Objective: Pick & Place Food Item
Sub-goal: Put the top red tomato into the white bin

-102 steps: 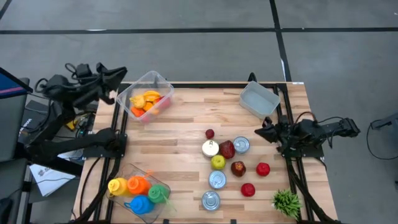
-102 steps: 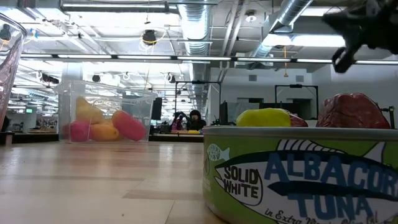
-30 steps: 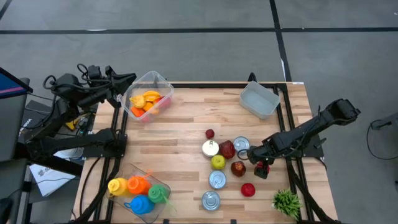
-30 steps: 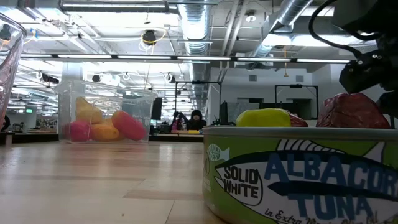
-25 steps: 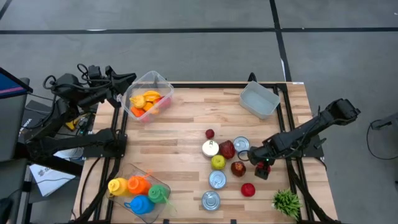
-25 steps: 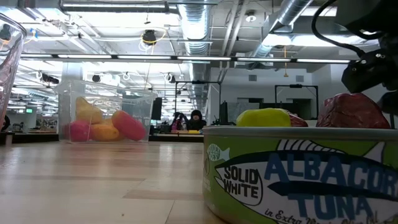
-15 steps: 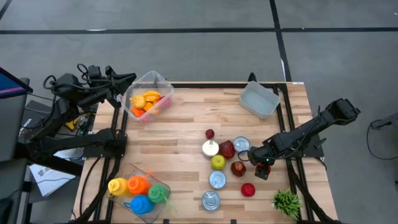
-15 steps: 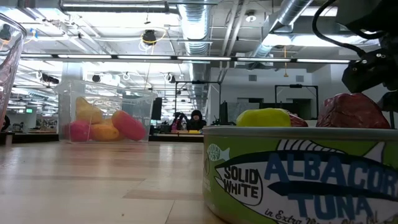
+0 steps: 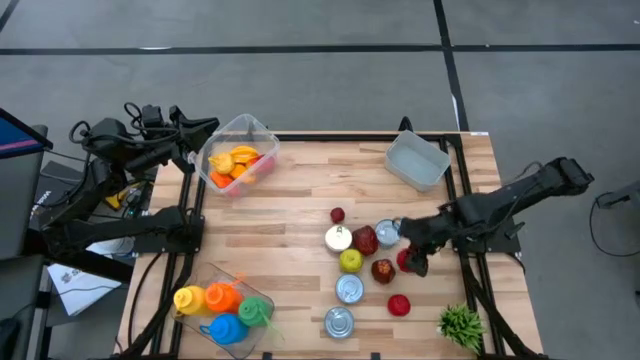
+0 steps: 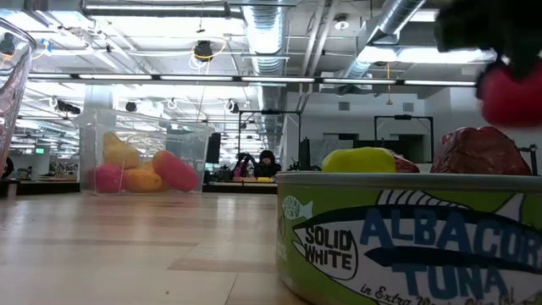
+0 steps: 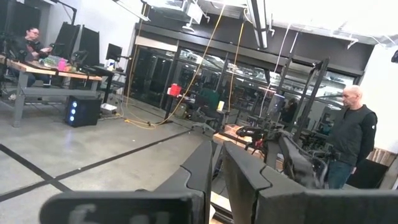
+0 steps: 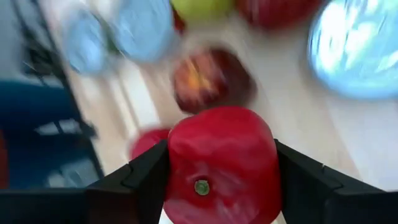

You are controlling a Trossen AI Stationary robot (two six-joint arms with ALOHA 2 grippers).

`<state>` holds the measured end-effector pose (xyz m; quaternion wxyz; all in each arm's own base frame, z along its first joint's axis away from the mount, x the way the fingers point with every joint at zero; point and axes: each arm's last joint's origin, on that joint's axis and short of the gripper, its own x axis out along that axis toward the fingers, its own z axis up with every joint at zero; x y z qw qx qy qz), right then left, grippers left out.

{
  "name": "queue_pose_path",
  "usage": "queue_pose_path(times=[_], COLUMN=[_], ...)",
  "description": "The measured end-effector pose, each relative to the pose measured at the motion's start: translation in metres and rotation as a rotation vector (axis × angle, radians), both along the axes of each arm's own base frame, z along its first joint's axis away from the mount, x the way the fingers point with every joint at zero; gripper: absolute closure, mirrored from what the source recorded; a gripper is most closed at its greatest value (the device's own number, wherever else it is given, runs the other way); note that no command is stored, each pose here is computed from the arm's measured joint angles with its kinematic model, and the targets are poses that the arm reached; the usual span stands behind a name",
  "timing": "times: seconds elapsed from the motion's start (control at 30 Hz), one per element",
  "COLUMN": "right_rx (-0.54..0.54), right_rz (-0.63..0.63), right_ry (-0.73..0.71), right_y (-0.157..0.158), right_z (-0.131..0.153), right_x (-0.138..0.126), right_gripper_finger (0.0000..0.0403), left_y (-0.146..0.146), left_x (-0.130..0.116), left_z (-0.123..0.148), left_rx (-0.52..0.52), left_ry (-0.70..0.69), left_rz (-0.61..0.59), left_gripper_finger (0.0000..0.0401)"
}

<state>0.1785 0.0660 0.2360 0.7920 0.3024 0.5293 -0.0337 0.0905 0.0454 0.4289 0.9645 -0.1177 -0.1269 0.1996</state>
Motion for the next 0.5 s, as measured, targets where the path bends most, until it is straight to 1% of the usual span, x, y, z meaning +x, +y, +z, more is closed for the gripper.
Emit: queue_pose_path(times=[0.13, 0.23, 0.4, 0.47, 0.5], right_rx=[-0.046, -0.076, -0.126, -0.164, -0.181], right_rz=[-0.046, -0.067, -0.084, -0.093, -0.102], right_ry=[-0.218, -0.428, -0.796, -0.895, -0.936], right_y=[-0.013, -0.022, -0.036, -0.042, -0.045], right_z=[0.039, 0.068, 0.111, 0.121, 0.126], right_x=[0.004, 0.008, 0.016, 0.018, 0.019], right_gripper_finger=[0.0169, 0.0169, 0.0168, 0.0168, 0.0168], left_y=[0.000, 0.000, 0.001, 0.002, 0.003], left_x=[0.000, 0.000, 0.002, 0.006, 0.009], left_z=[0.000, 0.000, -0.001, -0.001, -0.002], left_rx=[0.001, 0.002, 0.000, -0.010, -0.032], left_ry=[0.000, 0.001, 0.008, 0.016, 0.017], left_rz=[0.000, -0.002, -0.016, -0.027, -0.042], left_gripper_finger=[0.0364, 0.0343, 0.0279, 0.0247, 0.0229])
